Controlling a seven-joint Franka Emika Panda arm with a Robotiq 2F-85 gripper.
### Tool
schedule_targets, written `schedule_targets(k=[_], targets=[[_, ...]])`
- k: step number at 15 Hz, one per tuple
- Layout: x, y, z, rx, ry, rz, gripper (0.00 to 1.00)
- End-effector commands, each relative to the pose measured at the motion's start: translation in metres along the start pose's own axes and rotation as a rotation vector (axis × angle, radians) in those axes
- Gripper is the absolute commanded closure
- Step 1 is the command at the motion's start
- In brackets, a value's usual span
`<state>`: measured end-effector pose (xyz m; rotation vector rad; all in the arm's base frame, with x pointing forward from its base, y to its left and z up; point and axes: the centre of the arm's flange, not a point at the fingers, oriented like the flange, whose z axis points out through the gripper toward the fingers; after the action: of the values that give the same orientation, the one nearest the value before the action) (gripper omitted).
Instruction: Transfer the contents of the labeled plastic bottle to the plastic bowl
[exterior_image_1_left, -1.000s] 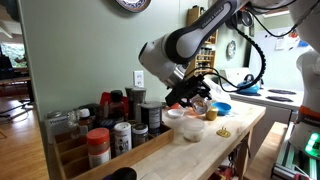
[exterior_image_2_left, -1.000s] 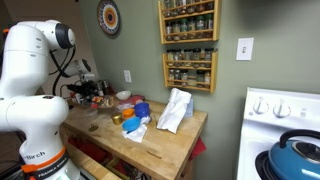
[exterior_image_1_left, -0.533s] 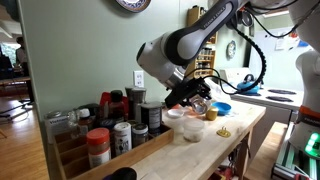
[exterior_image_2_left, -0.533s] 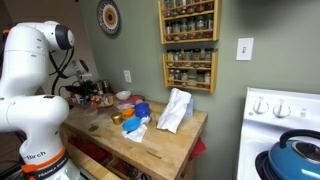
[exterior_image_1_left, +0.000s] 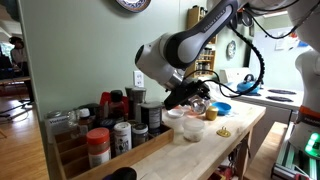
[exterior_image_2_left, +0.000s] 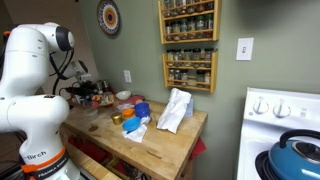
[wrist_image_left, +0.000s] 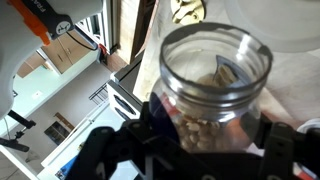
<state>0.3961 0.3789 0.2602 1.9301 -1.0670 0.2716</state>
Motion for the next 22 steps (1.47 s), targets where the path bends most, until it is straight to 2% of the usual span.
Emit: schedule_targets(k=[1,22], targets=[[-0.0045,-0.0035,-0.0021,-0.017,0.057,0.038,0.37],[-0.0112,-0.0078,-0.0049,-0.043,0.148,0.080,0.37]])
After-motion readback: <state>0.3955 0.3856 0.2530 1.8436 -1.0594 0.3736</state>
